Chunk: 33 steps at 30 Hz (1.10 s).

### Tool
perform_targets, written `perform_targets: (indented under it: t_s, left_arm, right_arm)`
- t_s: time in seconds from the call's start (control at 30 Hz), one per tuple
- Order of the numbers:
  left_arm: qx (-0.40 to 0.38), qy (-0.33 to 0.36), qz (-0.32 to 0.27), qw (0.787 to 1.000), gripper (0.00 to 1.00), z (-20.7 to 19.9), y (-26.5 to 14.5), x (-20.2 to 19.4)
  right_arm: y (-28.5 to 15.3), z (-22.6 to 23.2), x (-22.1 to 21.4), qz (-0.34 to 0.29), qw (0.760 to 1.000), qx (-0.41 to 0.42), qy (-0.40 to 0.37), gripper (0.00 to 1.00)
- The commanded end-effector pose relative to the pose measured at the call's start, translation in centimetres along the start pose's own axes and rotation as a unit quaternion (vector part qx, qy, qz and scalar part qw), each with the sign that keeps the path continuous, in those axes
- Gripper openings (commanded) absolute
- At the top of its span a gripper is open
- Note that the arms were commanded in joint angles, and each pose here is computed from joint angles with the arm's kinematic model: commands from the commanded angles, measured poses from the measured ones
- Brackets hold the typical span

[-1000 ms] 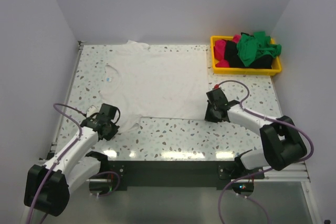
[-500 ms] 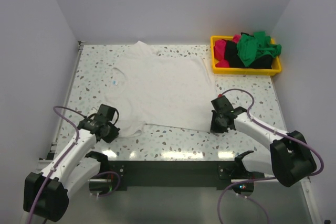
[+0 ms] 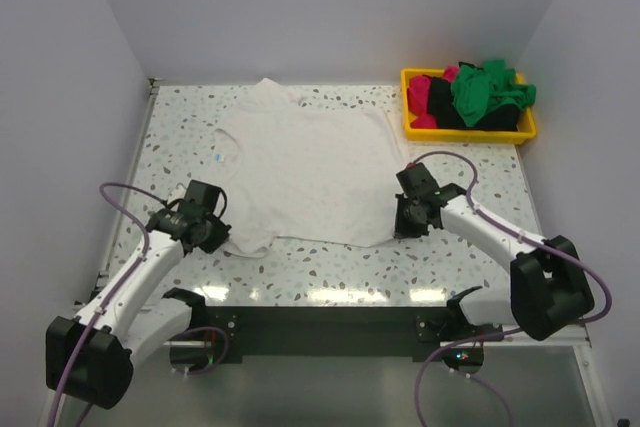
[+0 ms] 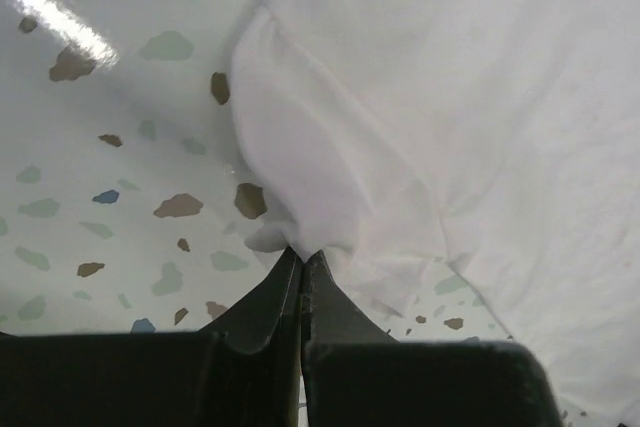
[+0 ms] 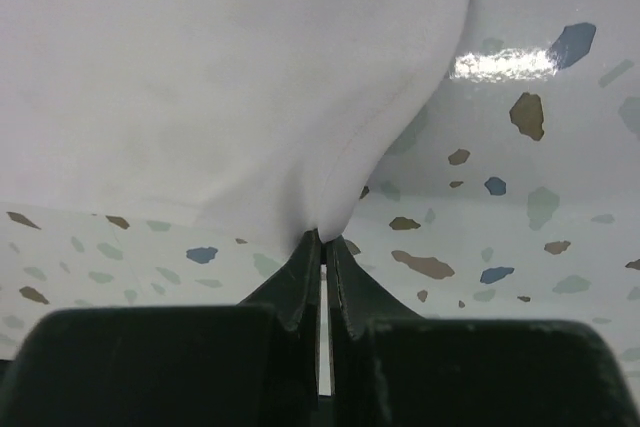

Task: Fold and stack the t-shirts
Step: Fold the tshirt

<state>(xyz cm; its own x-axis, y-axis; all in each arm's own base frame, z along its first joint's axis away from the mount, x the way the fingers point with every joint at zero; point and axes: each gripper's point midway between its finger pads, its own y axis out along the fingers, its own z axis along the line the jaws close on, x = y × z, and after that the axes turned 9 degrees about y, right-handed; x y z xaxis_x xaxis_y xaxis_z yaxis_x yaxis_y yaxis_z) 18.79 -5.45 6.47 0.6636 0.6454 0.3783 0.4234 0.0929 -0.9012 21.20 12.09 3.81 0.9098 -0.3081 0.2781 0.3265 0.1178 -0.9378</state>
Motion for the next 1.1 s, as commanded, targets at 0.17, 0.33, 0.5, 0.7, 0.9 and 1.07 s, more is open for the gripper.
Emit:
perform_targets:
  t_s: [0.17,0.33,0.5,0.7,0.9,1.07]
  left_arm:
    - [-0.081,0.028,-0.061,0.994,0.00,-6.9,-2.0,5.6]
    - [-0.095,0.024,-0.102,0.990,0.00,-9.5,-2.7,8.7]
    - [-0.106,0.023,-0.126,0.986,0.00,-11.6,-2.4,11.0]
    - [-0.121,0.008,-0.145,0.982,0.00,-12.9,-1.9,14.2]
    - [-0.122,0.009,-0.155,0.980,0.00,-14.1,-1.1,16.3]
    - [-0.117,0.000,-0.155,0.981,0.00,-14.2,-0.2,17.7]
  right_arm:
    - [-2.3,2.2,4.3,-0.017,1.000,0.007,-0.013,0.00]
    - [-2.8,3.1,6.7,-0.024,1.000,0.010,-0.016,0.00]
    - [-2.9,3.9,8.6,-0.025,0.999,0.016,-0.019,0.00]
    - [-2.9,4.0,10.9,-0.034,0.999,0.013,-0.015,0.00]
    - [-2.6,3.4,12.4,-0.046,0.999,0.007,0.000,0.00]
    - [-1.9,4.2,14.4,-0.077,0.996,0.027,0.021,0.00]
